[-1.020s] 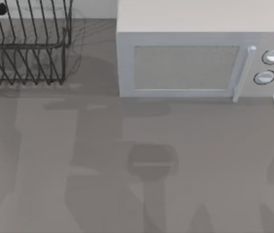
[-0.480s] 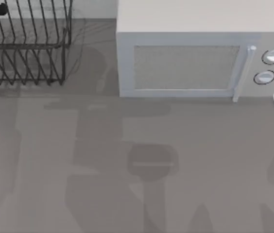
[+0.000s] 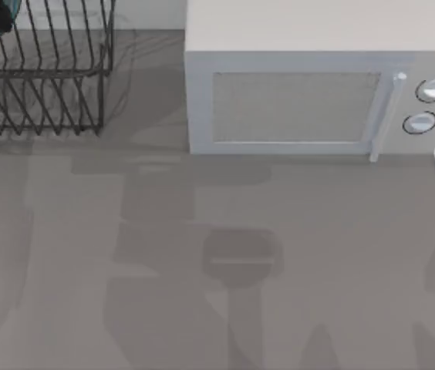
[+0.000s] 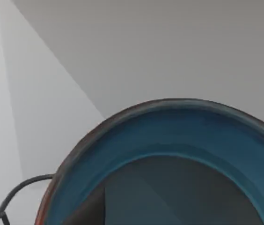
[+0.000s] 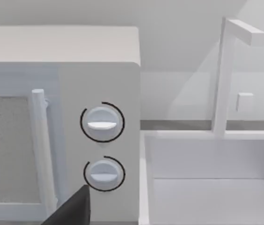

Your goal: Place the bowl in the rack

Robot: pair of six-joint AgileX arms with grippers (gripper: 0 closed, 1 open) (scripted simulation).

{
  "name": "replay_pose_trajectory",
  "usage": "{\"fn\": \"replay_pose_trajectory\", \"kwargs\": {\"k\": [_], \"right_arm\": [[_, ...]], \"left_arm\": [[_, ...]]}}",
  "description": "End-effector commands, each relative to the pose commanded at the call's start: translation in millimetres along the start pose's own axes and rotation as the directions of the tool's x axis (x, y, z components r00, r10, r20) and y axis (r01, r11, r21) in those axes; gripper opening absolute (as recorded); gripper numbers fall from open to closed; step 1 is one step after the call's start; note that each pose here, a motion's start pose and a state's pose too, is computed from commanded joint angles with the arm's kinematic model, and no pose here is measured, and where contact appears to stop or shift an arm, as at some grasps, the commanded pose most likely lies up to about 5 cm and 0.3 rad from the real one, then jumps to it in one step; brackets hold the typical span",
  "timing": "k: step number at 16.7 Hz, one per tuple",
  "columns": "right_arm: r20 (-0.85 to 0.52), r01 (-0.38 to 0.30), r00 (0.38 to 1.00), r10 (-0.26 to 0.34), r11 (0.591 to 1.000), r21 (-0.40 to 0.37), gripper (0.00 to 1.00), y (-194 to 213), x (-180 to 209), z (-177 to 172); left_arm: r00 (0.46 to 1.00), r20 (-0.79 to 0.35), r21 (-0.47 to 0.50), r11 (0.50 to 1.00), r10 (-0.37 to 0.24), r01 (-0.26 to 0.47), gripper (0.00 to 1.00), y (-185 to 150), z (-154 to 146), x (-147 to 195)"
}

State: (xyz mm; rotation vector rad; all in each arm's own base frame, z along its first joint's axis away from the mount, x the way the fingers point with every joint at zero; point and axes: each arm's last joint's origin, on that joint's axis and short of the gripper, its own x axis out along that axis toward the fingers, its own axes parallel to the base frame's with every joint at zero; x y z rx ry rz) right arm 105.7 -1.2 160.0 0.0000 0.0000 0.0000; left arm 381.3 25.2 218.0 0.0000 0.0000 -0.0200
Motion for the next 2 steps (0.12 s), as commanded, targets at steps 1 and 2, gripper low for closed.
{"fn": "replay_pose_trajectory", "kwargs": {"k": [1,2], "right_arm": [[0.0,0.0,1.0,0.0,1.0,0.0,1.0,0.0,0.0,0.0],[0.0,0.0,1.0,0.0,1.0,0.0,1.0,0.0,0.0,0.0]], "left_arm": [[1.0,0.0,0.0,1.0,0.0,0.0,1.0,0.0,0.0,0.0],[1.0,0.0,0.0,1.0,0.0,0.0,1.0,0.0,0.0,0.0]]}}
